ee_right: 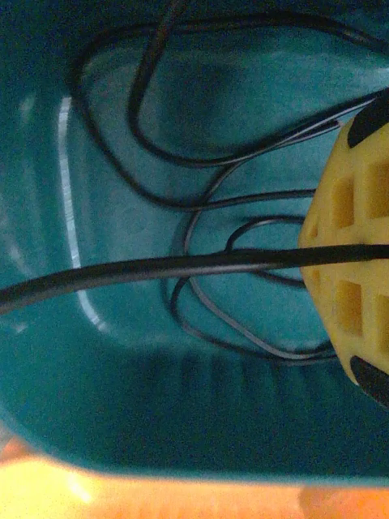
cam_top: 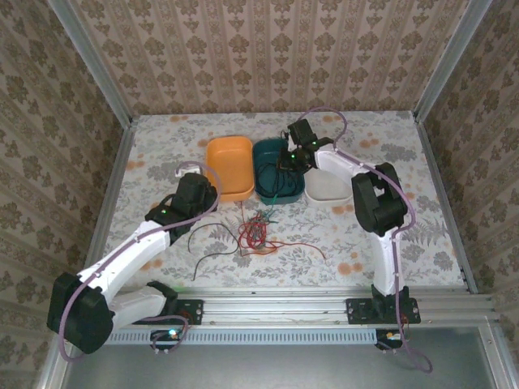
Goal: Untangle the cables
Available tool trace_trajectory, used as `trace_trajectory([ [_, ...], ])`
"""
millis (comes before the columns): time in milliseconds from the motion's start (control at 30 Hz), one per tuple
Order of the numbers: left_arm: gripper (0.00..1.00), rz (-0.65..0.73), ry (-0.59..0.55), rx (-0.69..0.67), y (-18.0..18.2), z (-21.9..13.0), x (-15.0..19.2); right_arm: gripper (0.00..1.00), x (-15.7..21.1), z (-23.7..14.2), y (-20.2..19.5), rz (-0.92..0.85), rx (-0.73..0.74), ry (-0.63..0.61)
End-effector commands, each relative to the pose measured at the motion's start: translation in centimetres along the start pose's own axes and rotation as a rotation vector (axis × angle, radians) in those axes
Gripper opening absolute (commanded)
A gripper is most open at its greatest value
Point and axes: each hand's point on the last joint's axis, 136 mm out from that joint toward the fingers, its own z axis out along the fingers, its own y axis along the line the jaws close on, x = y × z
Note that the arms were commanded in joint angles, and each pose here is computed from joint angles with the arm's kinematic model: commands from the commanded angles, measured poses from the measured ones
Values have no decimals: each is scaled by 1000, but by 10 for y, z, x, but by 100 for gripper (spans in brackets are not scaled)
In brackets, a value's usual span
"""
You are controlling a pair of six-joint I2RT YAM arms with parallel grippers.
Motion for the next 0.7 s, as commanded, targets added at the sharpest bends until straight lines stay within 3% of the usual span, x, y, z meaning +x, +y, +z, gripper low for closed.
trace_trajectory([
  [0, 45, -5, 4, -33, 6, -1, -8, 2, 28, 8, -1, 38, 7, 152],
  [167, 45, -21, 14, -37, 8, 0, -10, 12, 33, 11, 7, 22, -11, 195],
  [433, 47, -26, 20, -41, 10, 0, -12, 60, -5, -42, 20, -25, 25, 17],
  [667, 48, -35, 21, -60, 16, -2, -12, 64, -30, -84, 27, -38, 37, -140],
])
